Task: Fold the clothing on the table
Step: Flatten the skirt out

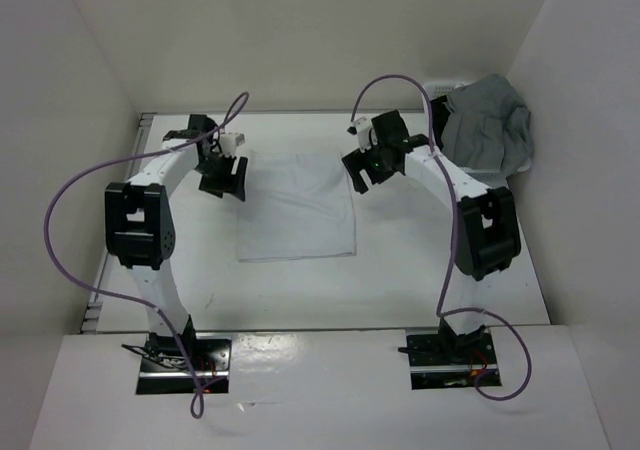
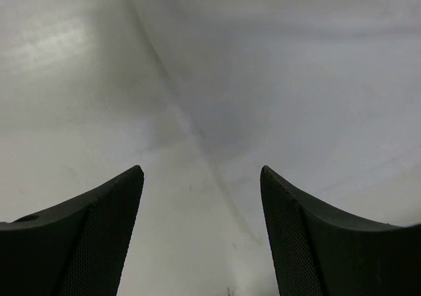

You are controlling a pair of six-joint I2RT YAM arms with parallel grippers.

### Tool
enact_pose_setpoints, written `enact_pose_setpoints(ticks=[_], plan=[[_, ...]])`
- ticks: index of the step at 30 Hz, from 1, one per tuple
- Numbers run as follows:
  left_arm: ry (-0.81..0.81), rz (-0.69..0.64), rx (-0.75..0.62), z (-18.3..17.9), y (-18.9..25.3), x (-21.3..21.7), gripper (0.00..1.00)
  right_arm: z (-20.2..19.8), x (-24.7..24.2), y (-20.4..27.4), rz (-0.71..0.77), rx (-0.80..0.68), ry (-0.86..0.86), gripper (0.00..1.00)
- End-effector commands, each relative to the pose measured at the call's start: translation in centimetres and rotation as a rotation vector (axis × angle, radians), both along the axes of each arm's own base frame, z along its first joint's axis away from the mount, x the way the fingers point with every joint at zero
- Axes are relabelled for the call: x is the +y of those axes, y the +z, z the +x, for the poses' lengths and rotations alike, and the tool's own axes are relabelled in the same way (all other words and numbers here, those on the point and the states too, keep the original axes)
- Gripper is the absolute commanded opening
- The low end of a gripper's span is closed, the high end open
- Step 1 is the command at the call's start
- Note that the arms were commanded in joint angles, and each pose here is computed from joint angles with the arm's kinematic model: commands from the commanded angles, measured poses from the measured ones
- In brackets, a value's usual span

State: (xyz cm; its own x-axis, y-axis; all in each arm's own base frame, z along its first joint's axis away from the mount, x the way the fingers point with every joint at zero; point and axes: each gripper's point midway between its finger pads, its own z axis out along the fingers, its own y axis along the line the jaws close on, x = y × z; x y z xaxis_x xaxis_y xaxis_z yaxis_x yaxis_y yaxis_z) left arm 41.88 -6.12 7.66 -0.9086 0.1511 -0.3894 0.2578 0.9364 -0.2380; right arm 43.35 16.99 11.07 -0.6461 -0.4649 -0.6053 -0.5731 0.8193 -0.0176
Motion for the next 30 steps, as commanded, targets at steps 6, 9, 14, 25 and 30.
enact_pose_setpoints(ticks=[6,9,14,25,30], plan=[[-0.135,0.179,-0.136,-8.6,6.4,2.6,0.78,-9.3,1.3,5.7,-0.091,-0.194,0.122,0.95],[-0.111,0.207,-0.161,-10.1,7.1,3.2,0.78,-10.9,1.6,5.7,-0.097,-0.192,0.124,0.94],[-0.152,0.069,-0.045,-13.5,6.2,0.9,0.78,-12.3,1.0,5.5,-0.072,-0.174,0.089,0.91],[-0.165,-0.006,0.041,-13.5,4.1,0.2,0.79,-12.5,-0.3,5.0,-0.009,-0.178,0.009,0.91],[-0.07,-0.021,-0.085,-7.8,6.4,0.3,0.79,-8.5,0.7,4.3,-0.057,-0.199,-0.025,0.95]])
